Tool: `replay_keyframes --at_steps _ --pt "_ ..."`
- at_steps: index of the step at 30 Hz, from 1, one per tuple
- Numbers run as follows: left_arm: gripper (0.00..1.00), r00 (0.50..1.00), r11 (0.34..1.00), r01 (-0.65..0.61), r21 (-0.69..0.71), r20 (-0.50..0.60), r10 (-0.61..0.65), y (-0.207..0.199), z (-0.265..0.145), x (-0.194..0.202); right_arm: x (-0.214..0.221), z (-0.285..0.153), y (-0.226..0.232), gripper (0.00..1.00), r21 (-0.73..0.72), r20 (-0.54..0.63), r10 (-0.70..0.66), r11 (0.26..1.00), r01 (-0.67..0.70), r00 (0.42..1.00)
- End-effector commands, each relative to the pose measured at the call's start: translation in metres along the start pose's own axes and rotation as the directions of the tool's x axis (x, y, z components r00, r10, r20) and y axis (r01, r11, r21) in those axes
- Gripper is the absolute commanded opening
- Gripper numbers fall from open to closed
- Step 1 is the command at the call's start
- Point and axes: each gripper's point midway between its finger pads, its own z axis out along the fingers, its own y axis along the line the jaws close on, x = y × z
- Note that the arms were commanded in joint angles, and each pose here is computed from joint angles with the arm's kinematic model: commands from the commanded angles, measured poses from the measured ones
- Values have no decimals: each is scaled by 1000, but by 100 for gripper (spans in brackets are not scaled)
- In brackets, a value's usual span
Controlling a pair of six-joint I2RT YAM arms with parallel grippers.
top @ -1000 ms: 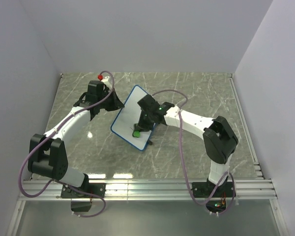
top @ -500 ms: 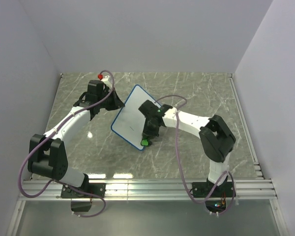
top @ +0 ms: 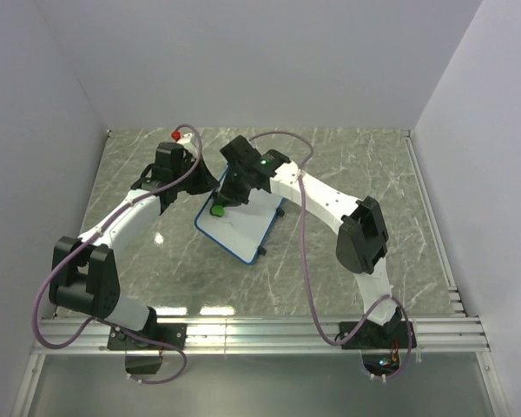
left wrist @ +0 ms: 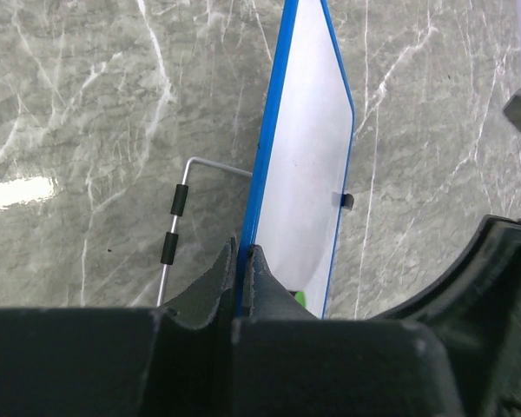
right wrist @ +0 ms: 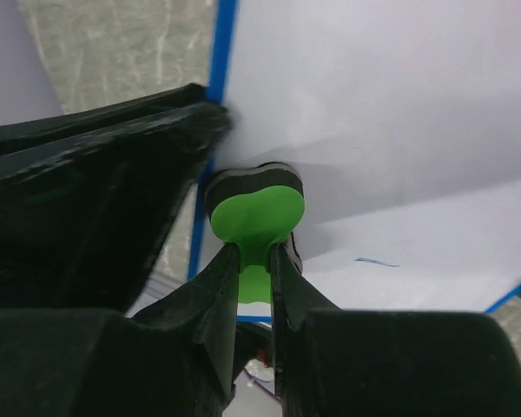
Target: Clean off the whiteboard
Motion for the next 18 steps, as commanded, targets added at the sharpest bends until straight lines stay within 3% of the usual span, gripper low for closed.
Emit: replay_keyframes --at_steps 1,5,12,18 --pt "0 994 999 37 6 -102 -37 -7 4 34 4 -2 35 0 -108 8 20 994 -19 1000" --pt "0 994 999 36 7 -105 -35 -8 4 34 14 8 10 0 -51 -2 -1 999 1 1000" --pt "0 995 1000 27 7 -97 -27 -10 3 29 68 45 -110 0 194 -93 -27 980 45 995" --pt "0 995 999 31 13 -91 -30 -12 5 25 103 50 -172 0 302 -144 -32 951 74 989"
